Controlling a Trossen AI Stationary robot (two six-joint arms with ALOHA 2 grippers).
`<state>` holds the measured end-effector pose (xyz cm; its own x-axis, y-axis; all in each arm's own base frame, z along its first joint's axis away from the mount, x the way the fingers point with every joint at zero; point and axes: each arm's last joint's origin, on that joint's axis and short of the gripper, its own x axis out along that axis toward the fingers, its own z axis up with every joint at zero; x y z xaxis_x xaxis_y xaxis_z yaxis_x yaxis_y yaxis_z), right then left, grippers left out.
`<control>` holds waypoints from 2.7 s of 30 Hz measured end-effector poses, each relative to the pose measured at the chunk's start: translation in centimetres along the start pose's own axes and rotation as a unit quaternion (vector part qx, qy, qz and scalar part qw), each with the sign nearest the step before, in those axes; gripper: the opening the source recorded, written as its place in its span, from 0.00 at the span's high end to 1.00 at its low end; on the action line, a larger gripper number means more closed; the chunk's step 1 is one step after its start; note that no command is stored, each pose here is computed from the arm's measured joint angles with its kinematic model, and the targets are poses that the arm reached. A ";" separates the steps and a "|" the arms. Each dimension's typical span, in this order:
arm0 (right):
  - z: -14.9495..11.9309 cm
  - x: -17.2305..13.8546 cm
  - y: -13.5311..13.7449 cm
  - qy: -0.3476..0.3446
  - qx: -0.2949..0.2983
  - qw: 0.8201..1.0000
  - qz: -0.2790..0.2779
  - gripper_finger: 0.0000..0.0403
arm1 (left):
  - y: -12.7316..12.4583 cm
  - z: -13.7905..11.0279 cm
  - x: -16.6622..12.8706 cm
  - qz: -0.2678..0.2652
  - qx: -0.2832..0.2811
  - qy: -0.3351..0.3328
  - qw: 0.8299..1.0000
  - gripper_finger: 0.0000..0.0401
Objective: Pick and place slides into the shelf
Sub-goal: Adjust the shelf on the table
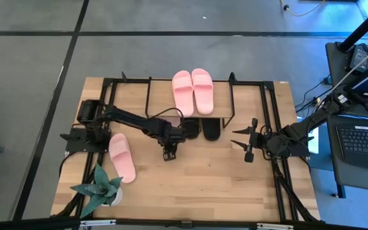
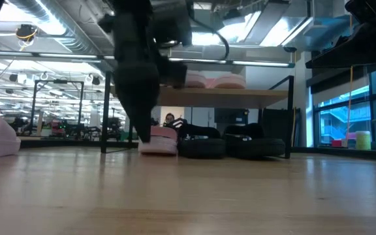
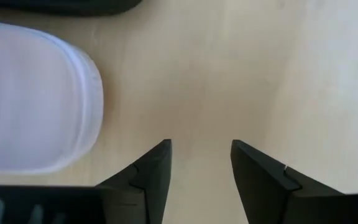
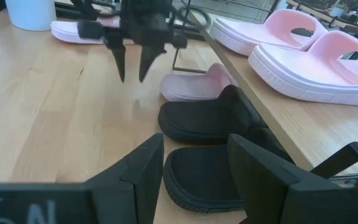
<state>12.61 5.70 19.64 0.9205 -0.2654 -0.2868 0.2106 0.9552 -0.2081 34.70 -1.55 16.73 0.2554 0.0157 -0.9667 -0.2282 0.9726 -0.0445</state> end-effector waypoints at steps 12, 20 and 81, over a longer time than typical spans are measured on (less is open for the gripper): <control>-0.1 0.0 0.0 0.003 -0.003 1.000 0.000 0.55 | -2.2 -2.3 -7.9 -0.033 -0.002 -0.058 0.998 0.61; -0.1 0.0 0.0 0.004 0.005 1.000 -0.001 0.55 | -3.4 -5.0 -10.8 -0.037 0.008 -0.032 0.999 0.61; 0.3 2.4 -5.4 0.017 0.061 0.963 -0.264 0.55 | -3.3 -7.9 -11.5 0.108 -0.081 0.012 0.991 0.61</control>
<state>13.74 -0.03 20.32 0.6643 -0.7199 -0.2011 0.6847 0.6940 -0.2225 25.08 -6.77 25.98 0.1612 0.2121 -0.9639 -0.4241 0.8968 0.1264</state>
